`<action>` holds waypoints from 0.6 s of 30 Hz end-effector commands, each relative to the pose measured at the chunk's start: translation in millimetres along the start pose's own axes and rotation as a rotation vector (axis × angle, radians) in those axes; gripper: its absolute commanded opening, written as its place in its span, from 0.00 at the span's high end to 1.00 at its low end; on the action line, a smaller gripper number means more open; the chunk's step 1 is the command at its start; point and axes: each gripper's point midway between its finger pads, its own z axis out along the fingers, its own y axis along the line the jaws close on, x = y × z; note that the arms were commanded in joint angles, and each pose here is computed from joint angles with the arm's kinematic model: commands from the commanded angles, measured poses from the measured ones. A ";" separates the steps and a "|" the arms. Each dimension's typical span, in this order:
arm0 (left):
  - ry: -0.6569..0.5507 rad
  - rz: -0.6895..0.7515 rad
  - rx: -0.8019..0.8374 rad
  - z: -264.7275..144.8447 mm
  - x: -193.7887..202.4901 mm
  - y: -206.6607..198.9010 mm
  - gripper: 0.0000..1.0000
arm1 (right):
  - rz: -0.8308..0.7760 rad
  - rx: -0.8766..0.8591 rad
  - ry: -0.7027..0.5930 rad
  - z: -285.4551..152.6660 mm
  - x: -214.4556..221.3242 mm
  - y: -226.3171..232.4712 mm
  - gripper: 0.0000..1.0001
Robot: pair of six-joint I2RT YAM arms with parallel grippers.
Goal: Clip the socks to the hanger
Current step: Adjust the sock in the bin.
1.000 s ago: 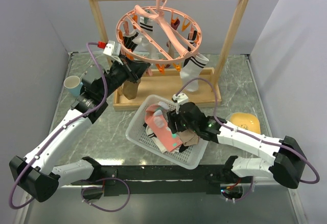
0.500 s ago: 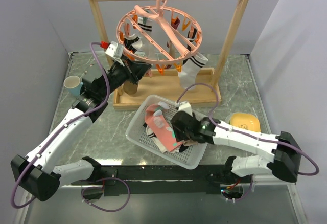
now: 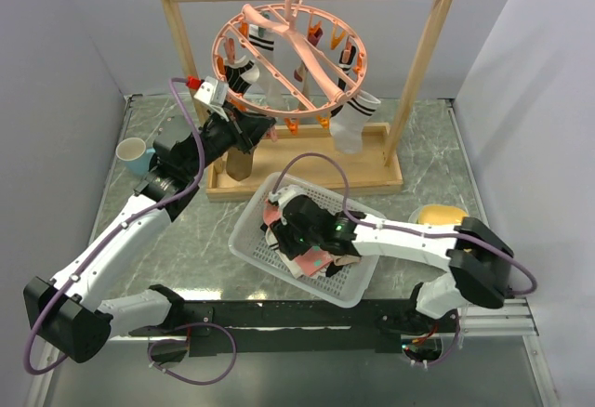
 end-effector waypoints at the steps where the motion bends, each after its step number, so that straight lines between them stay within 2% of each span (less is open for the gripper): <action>1: -0.006 0.029 0.035 -4.2 -4.3 -7.2 0.99 | -0.040 -0.115 -0.014 7.6 -10.9 23.1 0.48; 9: -0.021 0.038 0.033 -14.3 -8.5 -10.8 0.99 | -0.044 -0.149 0.105 22.5 25.8 25.2 0.43; 18: -0.047 0.054 0.030 -20.3 -15.4 -11.7 0.99 | -0.024 -0.165 0.185 37.3 44.8 28.0 0.49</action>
